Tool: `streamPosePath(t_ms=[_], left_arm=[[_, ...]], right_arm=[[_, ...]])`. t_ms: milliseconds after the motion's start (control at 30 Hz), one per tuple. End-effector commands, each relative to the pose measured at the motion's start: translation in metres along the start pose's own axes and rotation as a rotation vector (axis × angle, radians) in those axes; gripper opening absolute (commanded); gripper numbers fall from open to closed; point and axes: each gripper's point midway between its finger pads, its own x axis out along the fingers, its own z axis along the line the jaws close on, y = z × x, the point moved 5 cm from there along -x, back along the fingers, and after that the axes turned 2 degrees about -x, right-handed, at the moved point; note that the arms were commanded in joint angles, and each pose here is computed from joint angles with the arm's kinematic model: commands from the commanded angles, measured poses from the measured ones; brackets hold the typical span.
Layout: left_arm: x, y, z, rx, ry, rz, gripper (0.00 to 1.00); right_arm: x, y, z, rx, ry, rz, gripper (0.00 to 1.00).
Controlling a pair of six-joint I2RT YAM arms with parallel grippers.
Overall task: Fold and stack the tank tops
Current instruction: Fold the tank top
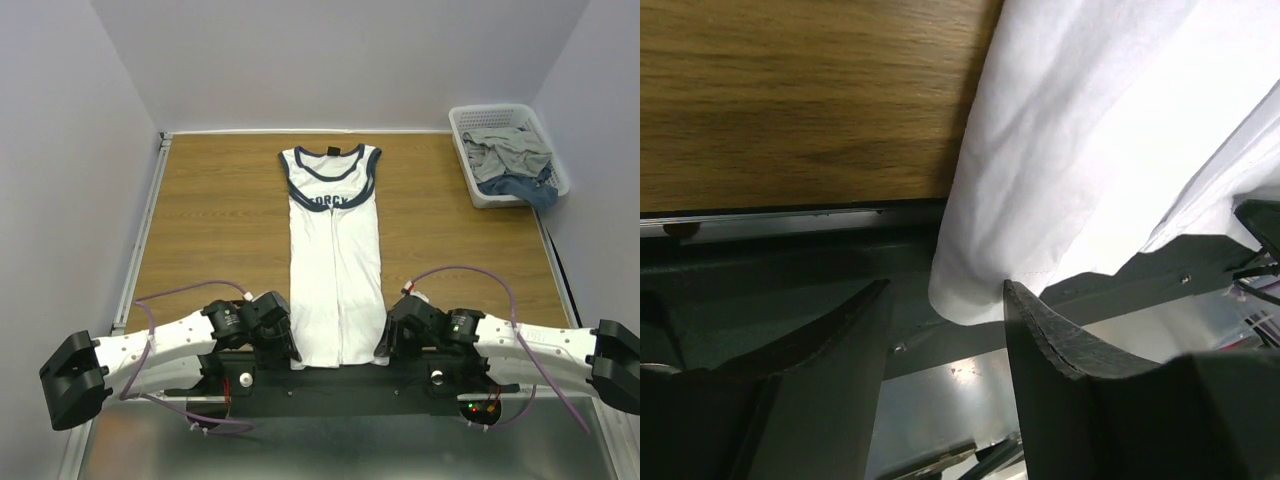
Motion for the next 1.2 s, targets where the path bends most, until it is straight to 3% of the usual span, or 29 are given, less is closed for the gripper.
streamPosePath(t_ms=[0, 600, 1167], left_arm=[[0.003, 0.008, 0.012, -0.027, -0.008, 0.027, 0.57], [0.012, 0.003, 0.013, -0.008, 0.013, -0.017, 0.51], [0.017, -0.009, 0.015, 0.004, -0.022, -0.109, 0.52]], right_arm=[[-0.008, 0.003, 0.003, -0.01, -0.011, 0.03, 0.48], [-0.013, 0.008, 0.001, 0.017, 0.0, 0.065, 0.54], [-0.012, 0.004, 0.004, 0.011, 0.007, 0.05, 0.59]])
